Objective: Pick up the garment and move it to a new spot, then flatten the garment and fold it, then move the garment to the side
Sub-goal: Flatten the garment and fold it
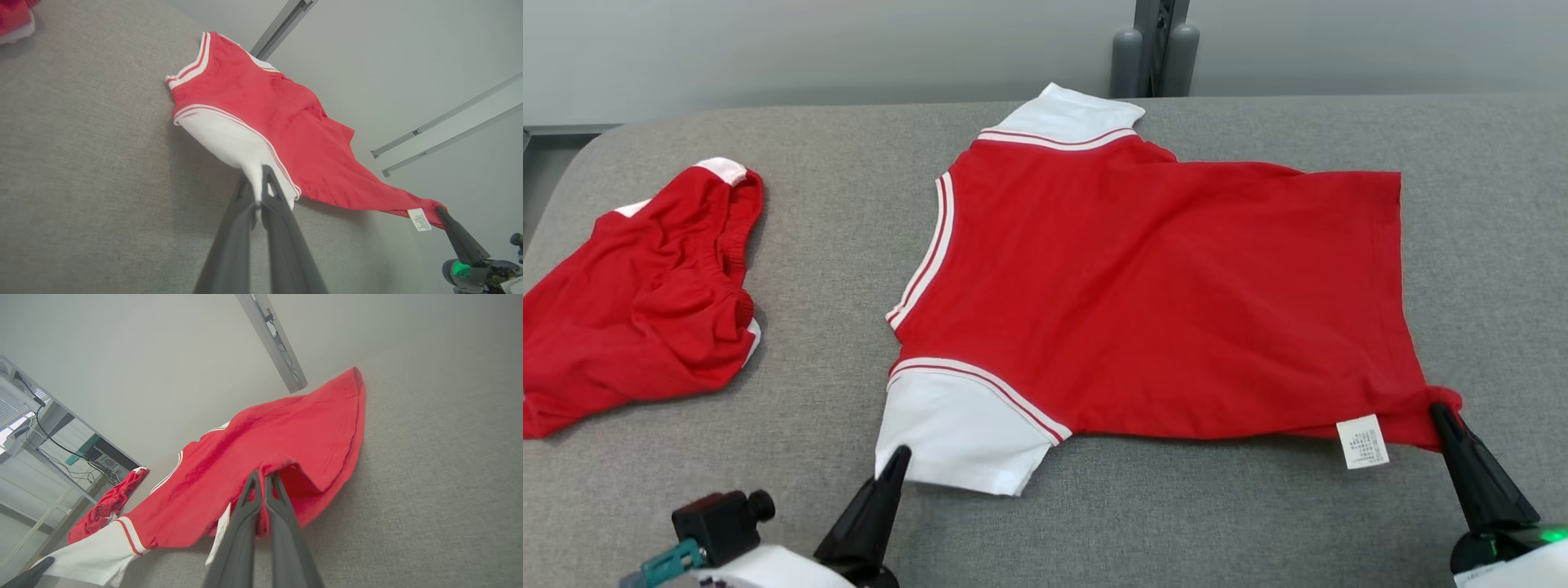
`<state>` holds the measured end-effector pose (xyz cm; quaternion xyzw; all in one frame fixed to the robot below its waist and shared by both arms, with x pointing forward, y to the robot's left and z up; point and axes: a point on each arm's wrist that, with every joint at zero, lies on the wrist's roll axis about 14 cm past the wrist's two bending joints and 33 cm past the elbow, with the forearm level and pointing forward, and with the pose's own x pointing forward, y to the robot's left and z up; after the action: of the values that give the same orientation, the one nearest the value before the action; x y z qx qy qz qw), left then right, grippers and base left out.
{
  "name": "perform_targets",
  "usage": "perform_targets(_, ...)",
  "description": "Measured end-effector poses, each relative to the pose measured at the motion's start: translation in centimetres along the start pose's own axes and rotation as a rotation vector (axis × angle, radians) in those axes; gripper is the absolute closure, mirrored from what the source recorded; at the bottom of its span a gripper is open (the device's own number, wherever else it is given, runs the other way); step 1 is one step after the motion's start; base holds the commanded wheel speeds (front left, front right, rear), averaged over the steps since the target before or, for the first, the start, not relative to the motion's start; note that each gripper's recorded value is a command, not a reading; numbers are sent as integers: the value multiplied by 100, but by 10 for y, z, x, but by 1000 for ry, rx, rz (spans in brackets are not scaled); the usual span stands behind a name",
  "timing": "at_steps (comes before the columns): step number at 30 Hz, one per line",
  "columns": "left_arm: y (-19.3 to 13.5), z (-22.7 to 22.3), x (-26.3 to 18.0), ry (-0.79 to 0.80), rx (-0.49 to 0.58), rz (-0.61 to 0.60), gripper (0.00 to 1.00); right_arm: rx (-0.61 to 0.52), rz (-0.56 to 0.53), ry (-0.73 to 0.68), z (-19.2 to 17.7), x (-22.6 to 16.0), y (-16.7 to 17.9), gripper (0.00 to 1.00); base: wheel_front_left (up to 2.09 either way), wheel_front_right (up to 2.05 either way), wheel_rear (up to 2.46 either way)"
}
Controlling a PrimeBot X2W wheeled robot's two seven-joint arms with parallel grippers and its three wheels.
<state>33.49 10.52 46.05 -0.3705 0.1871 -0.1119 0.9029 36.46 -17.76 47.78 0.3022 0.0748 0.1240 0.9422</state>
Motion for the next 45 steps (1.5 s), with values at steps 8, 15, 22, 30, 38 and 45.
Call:
perform_targets(8,-17,29,33,-71,94,-85,100,10,35,-79,20,20,11,100,0,0,0)
perform_targets(15,-19,55,68,-137,111,-126,100,39,-41,-114,24,33,-12,100,0,0,0)
perform_targets(22,-17,64,112,-167,65,-150,100,52,-104,-116,21,50,-34,100,0,0,0)
perform_targets(30,-8,54,159,-145,40,-144,100,29,-122,-90,12,70,-46,100,0,0,0)
perform_targets(38,9,37,189,-94,70,-102,100,0,-129,-48,3,86,-55,100,0,0,0)
perform_targets(45,28,29,204,-55,94,-36,100,-20,-157,-3,-9,94,-69,100,0,0,0)
